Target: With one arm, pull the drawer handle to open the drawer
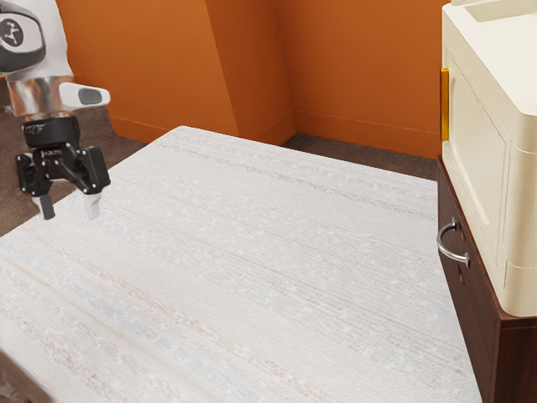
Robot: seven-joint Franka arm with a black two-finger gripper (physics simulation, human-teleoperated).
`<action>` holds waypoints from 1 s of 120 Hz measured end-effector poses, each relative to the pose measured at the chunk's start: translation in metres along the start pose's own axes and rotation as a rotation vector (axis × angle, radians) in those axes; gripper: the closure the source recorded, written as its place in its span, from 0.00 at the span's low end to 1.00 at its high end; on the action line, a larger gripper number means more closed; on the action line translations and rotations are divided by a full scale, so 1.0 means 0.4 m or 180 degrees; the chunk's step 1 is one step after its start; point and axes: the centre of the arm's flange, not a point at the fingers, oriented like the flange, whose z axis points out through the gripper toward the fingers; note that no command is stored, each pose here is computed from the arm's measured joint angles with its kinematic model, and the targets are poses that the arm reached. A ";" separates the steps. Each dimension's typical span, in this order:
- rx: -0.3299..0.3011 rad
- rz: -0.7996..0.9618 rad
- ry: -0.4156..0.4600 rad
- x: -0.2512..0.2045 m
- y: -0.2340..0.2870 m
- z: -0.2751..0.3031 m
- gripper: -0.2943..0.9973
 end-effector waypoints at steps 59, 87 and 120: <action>0.0032 0.0438 0.1582 -0.133 0.093 -0.239 0.23; 0.0407 0.2025 0.1671 0.026 0.397 -0.160 0.23; 0.1194 0.3662 0.1592 0.057 0.694 -0.020 0.23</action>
